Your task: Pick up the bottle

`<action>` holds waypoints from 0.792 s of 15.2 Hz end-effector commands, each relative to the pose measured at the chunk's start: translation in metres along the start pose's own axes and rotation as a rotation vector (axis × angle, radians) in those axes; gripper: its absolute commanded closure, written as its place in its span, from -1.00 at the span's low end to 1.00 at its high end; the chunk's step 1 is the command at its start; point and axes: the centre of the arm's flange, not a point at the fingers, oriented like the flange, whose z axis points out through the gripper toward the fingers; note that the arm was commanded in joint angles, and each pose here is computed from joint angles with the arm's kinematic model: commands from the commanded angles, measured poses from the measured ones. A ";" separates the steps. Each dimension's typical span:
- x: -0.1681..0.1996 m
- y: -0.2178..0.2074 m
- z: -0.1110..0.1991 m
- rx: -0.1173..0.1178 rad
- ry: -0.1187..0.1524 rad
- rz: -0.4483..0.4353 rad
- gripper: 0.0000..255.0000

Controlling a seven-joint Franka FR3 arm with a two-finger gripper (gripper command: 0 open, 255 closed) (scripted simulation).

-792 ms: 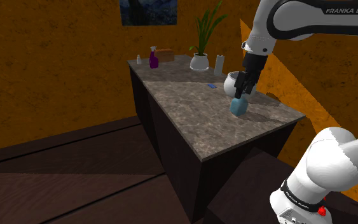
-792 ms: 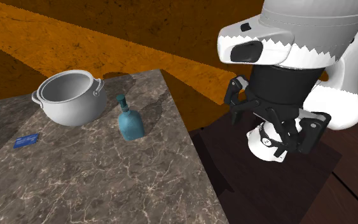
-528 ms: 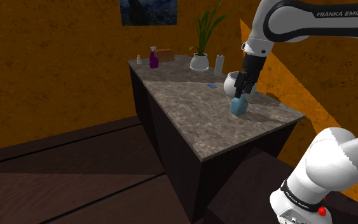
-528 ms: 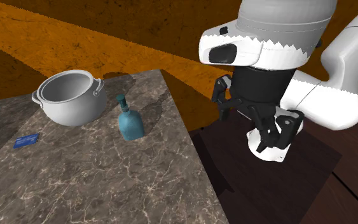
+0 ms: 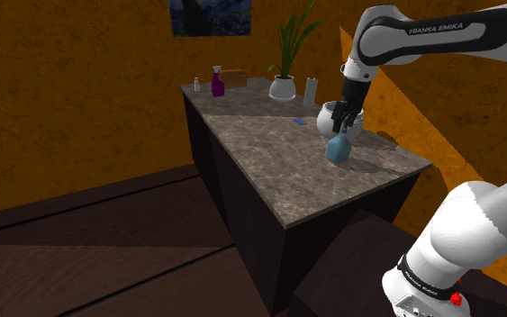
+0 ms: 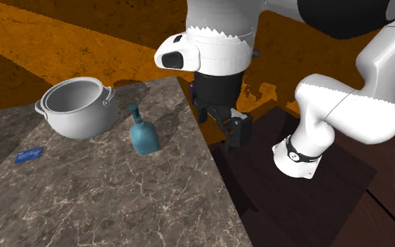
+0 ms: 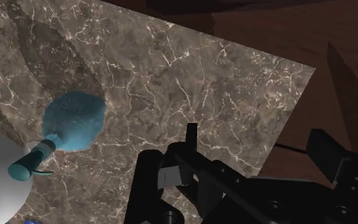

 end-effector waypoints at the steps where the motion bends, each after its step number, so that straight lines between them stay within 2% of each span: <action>1: 0.006 0.024 0.009 -0.012 0.001 0.002 -1.00; 12: 0.059 0.147 0.035 -0.073 0.006 0.022 -1.00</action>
